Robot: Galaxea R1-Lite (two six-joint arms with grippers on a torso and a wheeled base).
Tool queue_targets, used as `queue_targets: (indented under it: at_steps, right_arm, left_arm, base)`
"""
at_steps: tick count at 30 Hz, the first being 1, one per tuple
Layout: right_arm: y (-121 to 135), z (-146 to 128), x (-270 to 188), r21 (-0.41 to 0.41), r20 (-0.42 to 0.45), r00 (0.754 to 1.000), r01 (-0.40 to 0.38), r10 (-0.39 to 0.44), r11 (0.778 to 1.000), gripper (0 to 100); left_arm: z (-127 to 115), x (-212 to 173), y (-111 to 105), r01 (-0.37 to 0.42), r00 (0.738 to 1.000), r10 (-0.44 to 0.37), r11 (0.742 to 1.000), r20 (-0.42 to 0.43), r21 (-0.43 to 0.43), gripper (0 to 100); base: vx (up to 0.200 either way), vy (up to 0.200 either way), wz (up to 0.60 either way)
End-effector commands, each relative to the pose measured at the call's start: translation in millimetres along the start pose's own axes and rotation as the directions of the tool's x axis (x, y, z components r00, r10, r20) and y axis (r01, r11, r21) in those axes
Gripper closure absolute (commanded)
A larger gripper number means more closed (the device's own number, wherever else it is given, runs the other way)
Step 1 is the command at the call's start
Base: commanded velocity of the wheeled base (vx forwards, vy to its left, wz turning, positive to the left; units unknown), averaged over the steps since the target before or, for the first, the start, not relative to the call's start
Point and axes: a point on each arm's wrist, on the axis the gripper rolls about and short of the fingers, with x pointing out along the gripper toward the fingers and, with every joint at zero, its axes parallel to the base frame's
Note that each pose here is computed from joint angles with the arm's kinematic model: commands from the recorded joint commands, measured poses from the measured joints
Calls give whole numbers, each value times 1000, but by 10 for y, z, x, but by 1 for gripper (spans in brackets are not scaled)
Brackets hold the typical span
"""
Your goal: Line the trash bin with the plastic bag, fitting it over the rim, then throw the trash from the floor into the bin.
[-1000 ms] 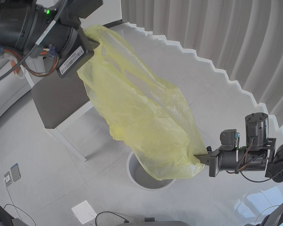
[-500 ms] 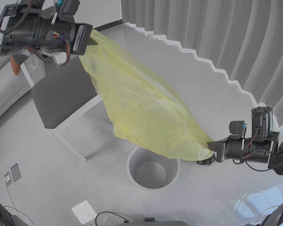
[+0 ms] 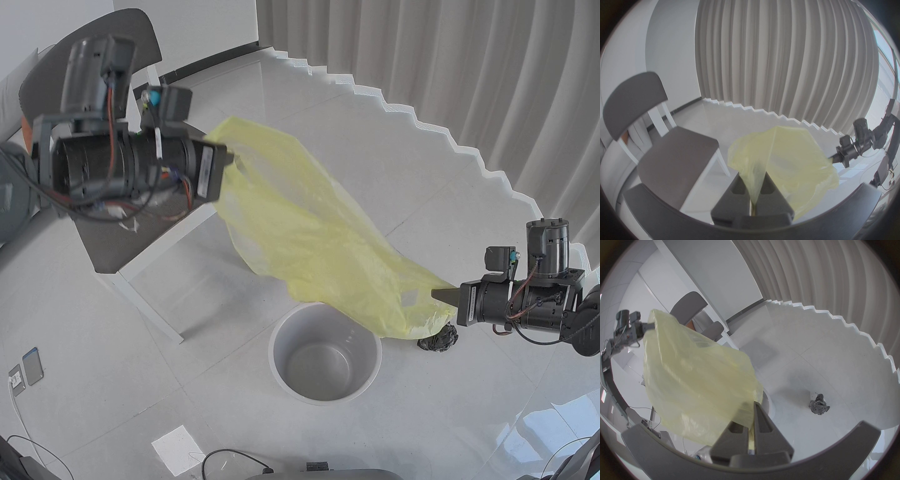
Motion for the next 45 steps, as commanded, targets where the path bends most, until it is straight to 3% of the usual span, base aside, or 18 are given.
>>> queue_targets:
  at_steps: [1, 8, 15, 23, 29, 37, 40, 45]
  right_arm:
    - [-95, 22, 289, 13, -34, 999, 21, -21, 1000, 100]
    - [-101, -46, 375, 10, -67, 998, 22, -21, 1000, 100]
    - [-169, -226, 591, 15, -146, 989, 38, -35, 999, 100]
    - [-308, -311, 764, 32, -185, 981, 69, -62, 997, 100]
    - [-447, -357, 948, 48, -195, 978, 89, -78, 995, 100]
    - [-539, -552, 1126, 56, -246, 966, 100, -83, 993, 100]
    - [-560, -676, 1194, 58, -278, 957, 102, -82, 993, 100]
    - [-547, -743, 1219, 52, -258, 964, 87, -70, 995, 100]
  left_arm:
    - [-474, 147, -266, 74, 992, -79, 996, -103, -53, 100]
    - [-700, 165, -344, 74, 980, -89, 993, -181, -88, 100]
    - [-1143, 423, -469, 60, 958, -110, 980, -263, -190, 100]
    - [-1549, 625, -520, 41, 953, -108, 972, -285, -231, 100]
    - [-1844, 656, -387, 19, 941, -104, 966, -323, -258, 100]
    - [-2135, 508, -491, 3, 906, -139, 947, -400, -322, 100]
    - [-2269, 520, -527, -7, 902, -139, 941, -408, -337, 100]
    - [-2393, 563, -582, -5, 914, -142, 933, -381, -360, 100]
  base:
    - [0, 0, 0]
    - [0, 0, 0]
    - [0, 0, 0]
    - [0, 0, 0]
    - [0, 0, 0]
    - [0, 0, 0]
    - [0, 0, 0]
    - [0, 0, 0]
